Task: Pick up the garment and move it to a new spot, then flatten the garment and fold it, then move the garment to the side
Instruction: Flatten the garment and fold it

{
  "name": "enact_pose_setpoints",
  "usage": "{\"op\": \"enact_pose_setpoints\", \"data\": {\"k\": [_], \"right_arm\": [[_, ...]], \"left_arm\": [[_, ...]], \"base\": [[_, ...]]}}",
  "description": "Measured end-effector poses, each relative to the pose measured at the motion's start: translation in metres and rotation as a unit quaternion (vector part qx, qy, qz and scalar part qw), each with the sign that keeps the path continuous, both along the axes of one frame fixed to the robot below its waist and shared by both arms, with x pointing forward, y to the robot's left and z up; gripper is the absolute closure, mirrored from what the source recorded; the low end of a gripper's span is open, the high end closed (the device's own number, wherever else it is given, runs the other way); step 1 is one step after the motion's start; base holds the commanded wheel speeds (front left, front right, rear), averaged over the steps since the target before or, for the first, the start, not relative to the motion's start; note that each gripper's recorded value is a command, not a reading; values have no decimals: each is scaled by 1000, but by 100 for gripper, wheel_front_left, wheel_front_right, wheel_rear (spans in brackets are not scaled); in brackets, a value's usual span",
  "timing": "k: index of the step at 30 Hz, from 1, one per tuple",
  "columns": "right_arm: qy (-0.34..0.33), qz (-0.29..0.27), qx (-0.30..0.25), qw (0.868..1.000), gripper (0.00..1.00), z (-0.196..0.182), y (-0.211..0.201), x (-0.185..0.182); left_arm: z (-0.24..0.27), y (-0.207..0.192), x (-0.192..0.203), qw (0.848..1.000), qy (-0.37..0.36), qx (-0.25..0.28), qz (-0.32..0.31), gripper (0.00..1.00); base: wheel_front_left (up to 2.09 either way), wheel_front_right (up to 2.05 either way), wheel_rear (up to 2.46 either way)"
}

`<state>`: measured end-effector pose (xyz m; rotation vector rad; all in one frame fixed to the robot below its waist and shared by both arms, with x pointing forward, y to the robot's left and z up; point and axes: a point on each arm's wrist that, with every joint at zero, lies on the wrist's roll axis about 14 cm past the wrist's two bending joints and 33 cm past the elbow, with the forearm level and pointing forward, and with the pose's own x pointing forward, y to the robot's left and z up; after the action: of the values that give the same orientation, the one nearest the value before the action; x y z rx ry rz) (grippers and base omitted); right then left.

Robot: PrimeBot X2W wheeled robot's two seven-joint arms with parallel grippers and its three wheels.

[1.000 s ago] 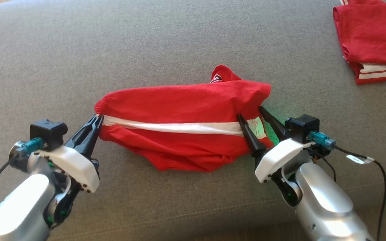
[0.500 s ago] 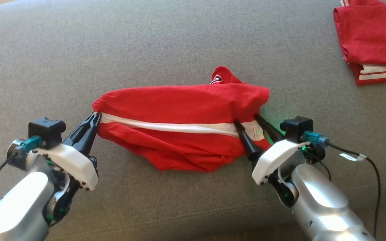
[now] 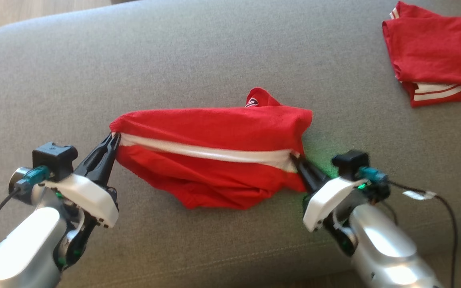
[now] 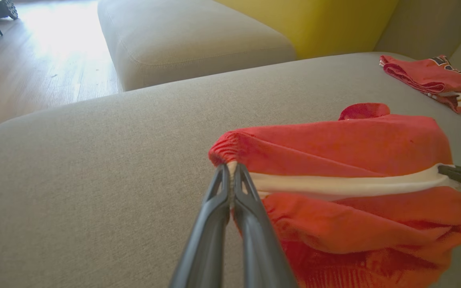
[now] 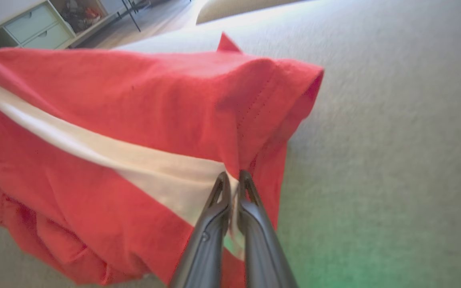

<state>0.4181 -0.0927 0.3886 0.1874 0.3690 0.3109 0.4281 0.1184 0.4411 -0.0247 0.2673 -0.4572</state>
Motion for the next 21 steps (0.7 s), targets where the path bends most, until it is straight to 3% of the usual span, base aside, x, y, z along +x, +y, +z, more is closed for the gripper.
{"op": "enact_pose_setpoints", "data": {"k": [5, 11, 21], "right_arm": [[-101, -39, -11, 994, 100, 57, -28, 26], [-262, -104, -25, 959, 100, 160, -72, 41], [-297, -125, -26, 946, 100, 191, -92, 24]], "left_arm": [[34, -10, 7, 998, -65, -12, 2, 100], [122, -31, 18, 978, -197, -69, 1, 100], [153, -51, 0, 966, -227, -94, -73, 100]], "base": [[0, 0, 0], [0, 0, 0], [0, 0, 0]]}}
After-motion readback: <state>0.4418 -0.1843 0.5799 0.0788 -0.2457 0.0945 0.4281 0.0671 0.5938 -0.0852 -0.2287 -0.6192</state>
